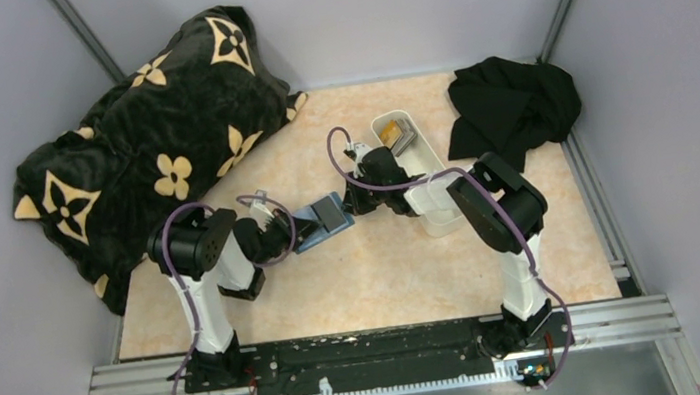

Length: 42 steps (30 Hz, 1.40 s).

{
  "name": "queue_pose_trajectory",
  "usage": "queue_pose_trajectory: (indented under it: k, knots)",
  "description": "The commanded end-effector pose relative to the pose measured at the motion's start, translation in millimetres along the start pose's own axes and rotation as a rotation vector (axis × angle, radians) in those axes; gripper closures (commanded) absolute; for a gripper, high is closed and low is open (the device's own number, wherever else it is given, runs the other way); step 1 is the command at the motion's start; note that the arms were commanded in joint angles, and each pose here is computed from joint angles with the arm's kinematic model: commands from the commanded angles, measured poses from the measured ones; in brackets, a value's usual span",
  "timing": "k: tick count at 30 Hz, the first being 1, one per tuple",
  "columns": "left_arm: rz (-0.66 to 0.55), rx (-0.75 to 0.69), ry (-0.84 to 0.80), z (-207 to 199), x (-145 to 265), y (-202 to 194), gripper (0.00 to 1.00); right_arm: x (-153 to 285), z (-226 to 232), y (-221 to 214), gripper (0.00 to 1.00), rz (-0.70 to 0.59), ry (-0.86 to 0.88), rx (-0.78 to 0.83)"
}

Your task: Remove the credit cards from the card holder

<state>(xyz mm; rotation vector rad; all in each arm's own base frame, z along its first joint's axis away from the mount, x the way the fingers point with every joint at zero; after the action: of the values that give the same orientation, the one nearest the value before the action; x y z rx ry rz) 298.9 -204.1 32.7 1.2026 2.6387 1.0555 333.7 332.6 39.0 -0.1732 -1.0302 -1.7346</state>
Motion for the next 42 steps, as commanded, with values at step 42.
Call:
queue_pose_trajectory:
  k: [42]
  knots:
    - [0.107, 0.054, 0.038, 20.9, 31.0, -22.4, 1.0, 0.3, -7.9, -12.5, 1.0, 0.066, 0.03, -0.086]
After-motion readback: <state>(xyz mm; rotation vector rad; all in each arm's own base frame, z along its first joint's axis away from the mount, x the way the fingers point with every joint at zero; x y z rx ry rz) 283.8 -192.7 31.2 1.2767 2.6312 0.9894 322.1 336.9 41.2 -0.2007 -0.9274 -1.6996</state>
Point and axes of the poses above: each gripper's point midway between its finger pads, its own x axis back along the fingers, its own z axis along the line the jaws close on, y = z × x, the point moved 2 cm from there along x, back along the fingers, and after that the axes turned 11 degrees about -x, right-handed, at the moved point
